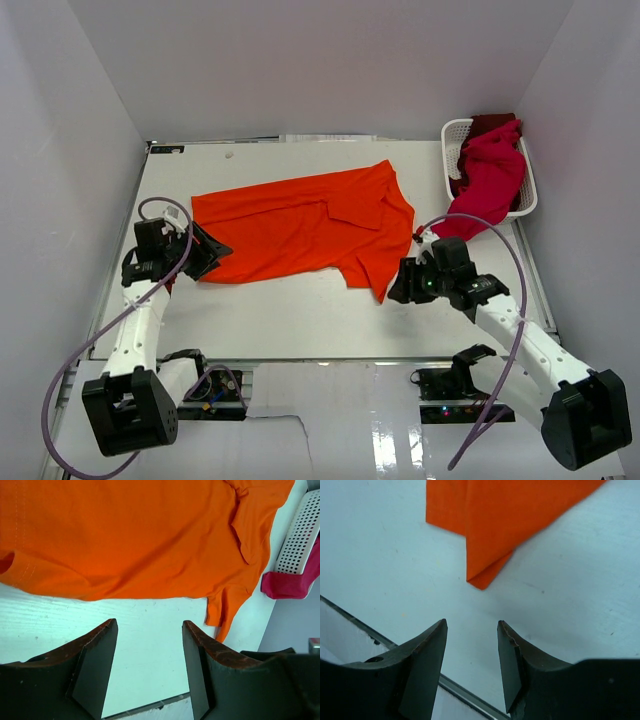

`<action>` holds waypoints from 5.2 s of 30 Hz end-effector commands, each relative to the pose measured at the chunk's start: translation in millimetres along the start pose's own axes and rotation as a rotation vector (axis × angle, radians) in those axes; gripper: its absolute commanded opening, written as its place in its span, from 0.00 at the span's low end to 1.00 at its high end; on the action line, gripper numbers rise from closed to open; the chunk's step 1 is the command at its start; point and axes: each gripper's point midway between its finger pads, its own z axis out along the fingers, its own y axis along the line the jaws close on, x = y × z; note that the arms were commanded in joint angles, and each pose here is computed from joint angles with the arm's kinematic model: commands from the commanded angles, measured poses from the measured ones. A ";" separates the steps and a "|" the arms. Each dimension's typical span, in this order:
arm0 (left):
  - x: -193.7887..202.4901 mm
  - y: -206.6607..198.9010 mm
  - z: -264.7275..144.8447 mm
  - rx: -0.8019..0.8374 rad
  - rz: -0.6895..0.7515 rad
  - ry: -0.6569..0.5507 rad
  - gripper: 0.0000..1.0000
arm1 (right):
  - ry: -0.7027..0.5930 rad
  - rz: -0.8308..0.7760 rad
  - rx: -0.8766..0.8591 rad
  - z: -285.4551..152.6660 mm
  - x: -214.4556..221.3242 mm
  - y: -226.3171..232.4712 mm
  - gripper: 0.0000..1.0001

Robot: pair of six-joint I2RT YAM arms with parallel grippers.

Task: Fold and stack the t-shirts
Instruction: Grap the side of the flattened tshirt closest away from the robot with both arms

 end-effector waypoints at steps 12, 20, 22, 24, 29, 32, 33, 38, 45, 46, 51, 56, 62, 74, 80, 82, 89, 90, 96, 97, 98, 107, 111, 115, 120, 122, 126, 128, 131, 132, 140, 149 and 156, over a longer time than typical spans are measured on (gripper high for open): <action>35.0 -29.9 3.9 0.208 0.086 0.121 0.61 | -0.011 0.036 0.042 36.2 33.8 11.3 0.52; 56.8 -57.1 22.0 0.228 0.218 0.139 0.62 | -0.149 -0.098 0.066 46.1 9.1 17.7 0.53; 57.7 -56.6 26.9 0.228 0.214 0.150 0.62 | -0.160 -0.134 0.080 49.7 8.4 16.7 0.53; 59.3 -57.5 28.7 0.234 0.217 0.155 0.62 | -0.180 -0.164 0.085 54.9 4.2 20.5 0.53; 58.9 -59.3 30.5 0.241 0.224 0.158 0.62 | -0.146 -0.212 0.112 67.8 8.8 21.6 0.53; 57.6 -60.7 30.1 0.244 0.229 0.154 0.62 | -0.125 -0.224 0.148 74.5 12.1 18.5 0.50; 57.0 -61.4 29.6 0.246 0.232 0.152 0.62 | -0.121 -0.229 0.159 76.4 12.9 17.6 0.48; 57.2 -62.0 28.9 0.248 0.234 0.153 0.63 | -0.150 -0.227 0.224 75.2 6.9 9.4 0.40; 57.8 -62.4 28.2 0.251 0.233 0.155 0.64 | -0.189 -0.208 0.276 68.7 1.5 0.4 0.19; 58.0 -61.4 29.1 0.249 0.233 0.156 0.64 | -0.192 -0.205 0.279 68.6 1.1 -0.2 0.13; 60.1 -59.8 30.1 0.247 0.230 0.164 0.64 | -0.182 -0.167 0.244 65.2 -8.0 15.7 0.08; 61.3 -58.8 30.8 0.247 0.230 0.169 0.64 | -0.070 -0.051 0.095 54.6 -13.0 59.7 0.08; 60.7 -61.1 29.0 0.255 0.231 0.167 0.65 | 0.023 0.123 -0.041 37.9 -21.7 80.3 0.08; 63.8 -61.5 26.1 0.266 0.233 0.173 0.65 | 0.056 0.489 -0.279 33.6 -18.6 45.6 0.08; 63.8 -61.9 26.0 0.268 0.233 0.173 0.65 | 0.025 0.642 -0.375 30.4 -22.7 40.8 0.08; 63.3 -62.3 25.5 0.269 0.234 0.170 0.65 | -0.013 0.676 -0.401 29.6 -24.6 37.1 0.08; 59.0 -57.0 24.1 0.229 0.223 0.139 0.65 | -0.012 0.875 -0.405 27.8 -18.8 20.8 0.08; 59.6 -54.6 23.8 0.217 0.211 0.140 0.65 | -0.009 0.942 -0.403 27.3 -18.9 17.3 0.08; 48.5 -54.9 15.5 0.205 0.192 0.066 0.65 | -0.104 1.155 -0.424 21.7 -11.7 0.8 0.08; 48.1 -55.7 14.6 0.208 0.192 0.063 0.65 | -0.126 1.169 -0.429 20.1 -13.0 -1.7 0.08; 48.7 -56.2 14.1 0.210 0.192 0.067 0.65 | -0.171 1.170 -0.444 16.6 -17.8 -3.5 0.12; 52.1 -55.4 14.2 0.217 0.187 0.081 0.65 | -0.258 0.841 -0.255 8.8 -49.9 -23.9 0.80; 51.2 -56.2 14.1 0.220 0.195 0.077 0.65 | -0.242 0.525 -0.057 -11.2 -68.0 -40.0 0.81; 52.2 -55.1 15.4 0.220 0.196 0.081 0.65 | -0.221 0.317 0.125 -33.9 -77.1 -60.5 0.82; 52.2 -56.4 17.1 0.235 0.201 0.078 0.65 | -0.081 0.061 0.205 -41.3 -66.2 -51.1 0.82; 51.8 -56.8 17.8 0.241 0.205 0.074 0.65 | -0.040 -0.016 0.244 -37.7 -61.8 -42.7 0.85; 51.3 -54.1 21.0 0.236 0.227 0.070 0.65 | 0.125 -0.135 0.308 -25.8 -42.3 -27.2 0.82; 50.6 -52.4 23.2 0.230 0.235 0.070 0.66 | 0.209 -0.106 0.347 -16.5 -27.4 -35.0 0.76; 51.4 -51.4 25.8 0.227 0.240 0.082 0.66 | 0.249 -0.059 0.361 -9.0 -13.8 -39.5 0.71; 51.5 -51.5 25.9 0.229 0.240 0.082 0.66 | 0.242 -0.049 0.372 -8.2 -11.6 -42.0 0.70; 52.8 -49.1 29.2 0.225 0.243 0.092 0.66 | 0.259 -0.023 0.374 5.8 0.2 -47.9 0.66; 31.6 -39.5 20.3 0.143 0.186 0.027 0.66 | 0.237 0.021 0.265 36.4 -3.5 -45.5 0.58; -3.9 -7.2 6.5 0.105 0.074 -0.007 0.66 | 0.190 0.097 0.196 45.0 -10.7 -55.5 0.50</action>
